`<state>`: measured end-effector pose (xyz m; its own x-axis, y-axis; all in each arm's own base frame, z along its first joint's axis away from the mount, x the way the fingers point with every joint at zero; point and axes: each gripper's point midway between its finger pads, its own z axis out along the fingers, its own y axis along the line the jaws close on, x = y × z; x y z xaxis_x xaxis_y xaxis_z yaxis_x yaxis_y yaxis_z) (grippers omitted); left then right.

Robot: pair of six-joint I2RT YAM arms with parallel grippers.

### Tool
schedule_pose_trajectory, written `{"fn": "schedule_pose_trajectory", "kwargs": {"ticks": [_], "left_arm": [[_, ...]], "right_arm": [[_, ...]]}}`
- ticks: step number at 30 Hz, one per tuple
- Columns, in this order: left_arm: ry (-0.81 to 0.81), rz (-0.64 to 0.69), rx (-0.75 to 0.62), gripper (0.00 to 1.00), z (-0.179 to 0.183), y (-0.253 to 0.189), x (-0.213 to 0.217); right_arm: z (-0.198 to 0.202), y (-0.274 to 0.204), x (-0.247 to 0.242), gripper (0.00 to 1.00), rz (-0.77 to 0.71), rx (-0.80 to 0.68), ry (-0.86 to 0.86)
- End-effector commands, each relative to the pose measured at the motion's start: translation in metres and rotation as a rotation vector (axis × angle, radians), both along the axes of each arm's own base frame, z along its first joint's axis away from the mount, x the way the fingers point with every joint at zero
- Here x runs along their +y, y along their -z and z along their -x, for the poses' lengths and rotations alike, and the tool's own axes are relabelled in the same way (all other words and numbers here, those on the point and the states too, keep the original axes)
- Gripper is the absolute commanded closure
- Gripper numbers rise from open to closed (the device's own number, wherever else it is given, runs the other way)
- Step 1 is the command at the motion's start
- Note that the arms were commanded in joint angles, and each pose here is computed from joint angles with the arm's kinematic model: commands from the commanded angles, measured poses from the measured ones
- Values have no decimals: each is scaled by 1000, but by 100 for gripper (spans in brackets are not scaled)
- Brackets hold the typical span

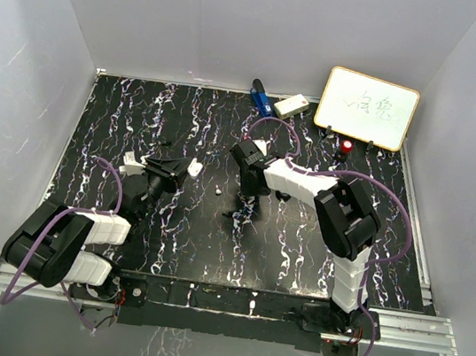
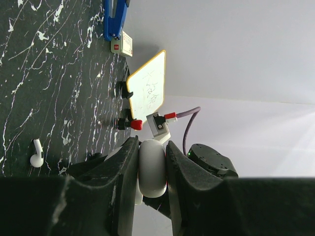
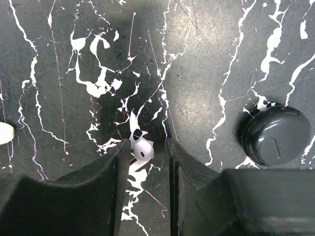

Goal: Insert the wireless bluetooth earbuds into the charging case
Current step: Pick up the earbud from the center of the board.

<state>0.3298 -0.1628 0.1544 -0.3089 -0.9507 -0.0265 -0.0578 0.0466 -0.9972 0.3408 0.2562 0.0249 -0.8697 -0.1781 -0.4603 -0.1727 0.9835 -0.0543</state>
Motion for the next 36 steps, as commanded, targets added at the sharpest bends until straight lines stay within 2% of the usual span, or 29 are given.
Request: {"fn": "schedule_pose_trajectory", "kwargs": {"ticks": [1, 16, 36], "left_arm": [[3, 14, -43, 100, -3, -15, -1], [7, 12, -43, 100, -3, -15, -1], [11, 12, -49, 100, -4, -17, -3]], "right_arm": [[-1, 1, 2, 67, -25, -1, -4], [4, 3, 2, 66, -40, 17, -1], [-3, 3, -22, 67, 4, 3, 52]]}}
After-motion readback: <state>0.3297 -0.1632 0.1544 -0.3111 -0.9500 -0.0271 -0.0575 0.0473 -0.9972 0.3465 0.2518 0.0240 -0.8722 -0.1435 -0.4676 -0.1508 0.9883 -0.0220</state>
